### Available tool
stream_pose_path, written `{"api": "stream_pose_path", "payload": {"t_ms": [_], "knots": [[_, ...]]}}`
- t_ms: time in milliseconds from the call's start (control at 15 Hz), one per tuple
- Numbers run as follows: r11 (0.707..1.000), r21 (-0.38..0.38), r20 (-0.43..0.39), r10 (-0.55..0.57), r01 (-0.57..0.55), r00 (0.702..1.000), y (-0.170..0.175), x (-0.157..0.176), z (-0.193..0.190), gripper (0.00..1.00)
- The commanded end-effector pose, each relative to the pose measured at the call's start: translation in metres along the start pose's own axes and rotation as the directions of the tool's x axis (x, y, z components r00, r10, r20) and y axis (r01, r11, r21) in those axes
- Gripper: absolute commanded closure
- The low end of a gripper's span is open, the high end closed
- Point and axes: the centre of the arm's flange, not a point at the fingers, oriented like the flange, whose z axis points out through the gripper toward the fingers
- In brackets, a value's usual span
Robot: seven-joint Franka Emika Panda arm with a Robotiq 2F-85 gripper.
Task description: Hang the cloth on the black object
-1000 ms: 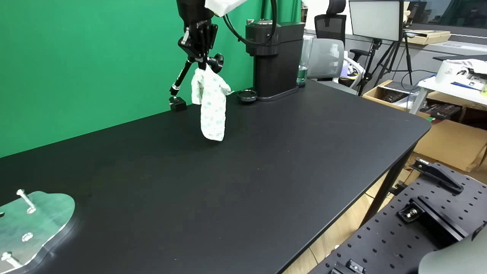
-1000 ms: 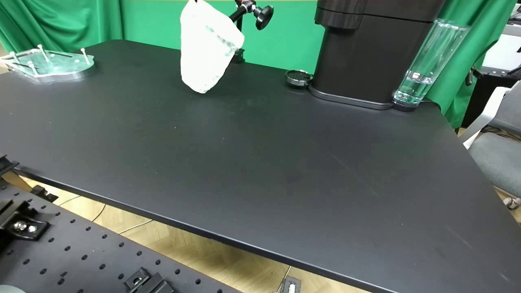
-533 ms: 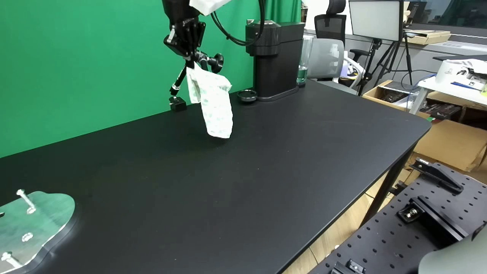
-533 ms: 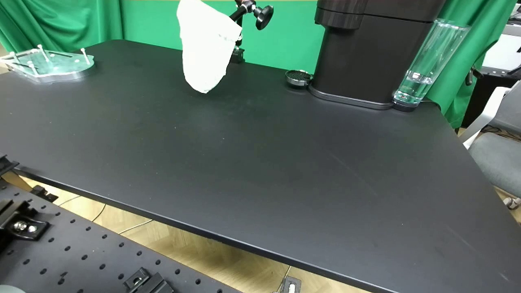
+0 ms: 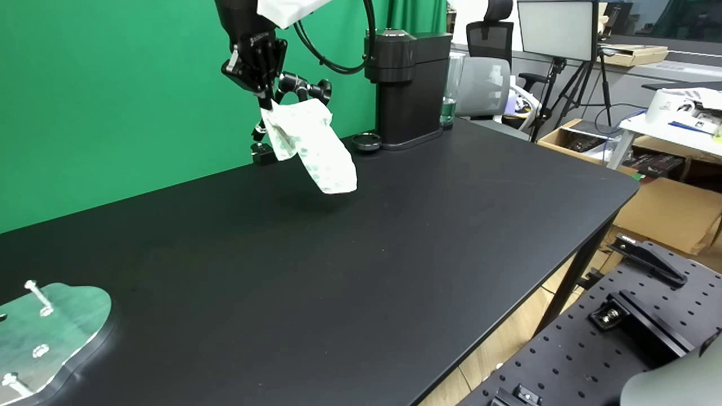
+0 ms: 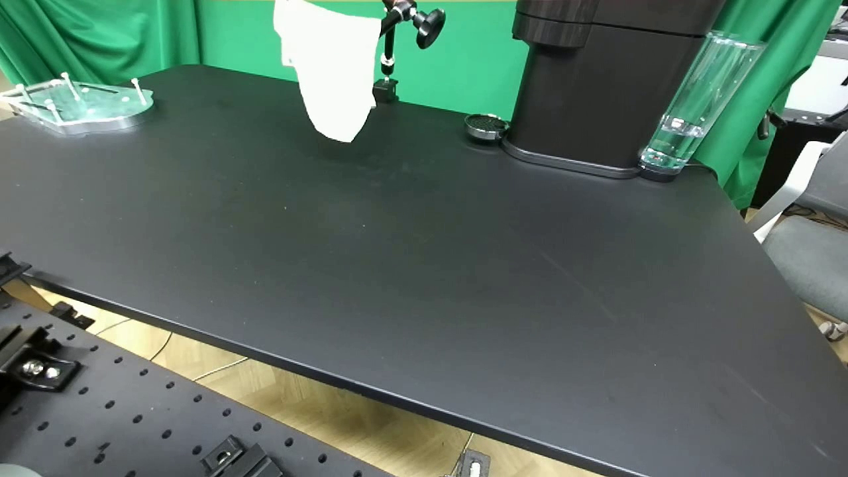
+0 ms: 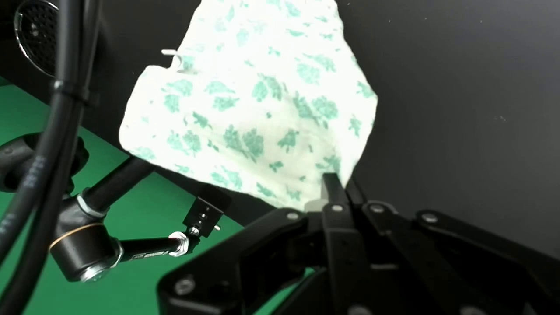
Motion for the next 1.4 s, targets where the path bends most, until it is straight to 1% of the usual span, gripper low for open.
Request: {"api": "stream_pose_path", "payload": {"t_ms": [0, 200, 333, 600, 667, 800, 867, 933, 1333], "knots": [[0.999, -0.006, 0.052, 0.038, -0.038, 0.998, 0.005, 0.004, 0.008, 0.68], [0.999, -0.001, 0.088, 0.038, -0.038, 0.995, 0.007, -0.001, 0.017, 0.45], [0.999, 0.001, 0.104, 0.039, -0.039, 0.994, 0.008, -0.004, 0.019, 0.33], [0.999, 0.009, 0.121, 0.036, -0.037, 0.992, 0.008, -0.008, 0.015, 0.05], [0.999, 0.022, 0.135, 0.035, -0.038, 0.990, 0.008, -0.010, 0.012, 0.01], [0.997, 0.062, 0.154, 0.039, -0.049, 0.987, 0.008, -0.015, 0.003, 0.00], [0.999, 0.042, 0.139, 0.025, -0.031, 0.990, 0.003, -0.015, 0.020, 0.04], [0.998, 0.053, 0.145, 0.029, -0.036, 0.989, 0.002, -0.015, 0.018, 0.00], [0.998, 0.057, 0.146, 0.030, -0.039, 0.989, 0.003, -0.016, 0.013, 0.00]]}}
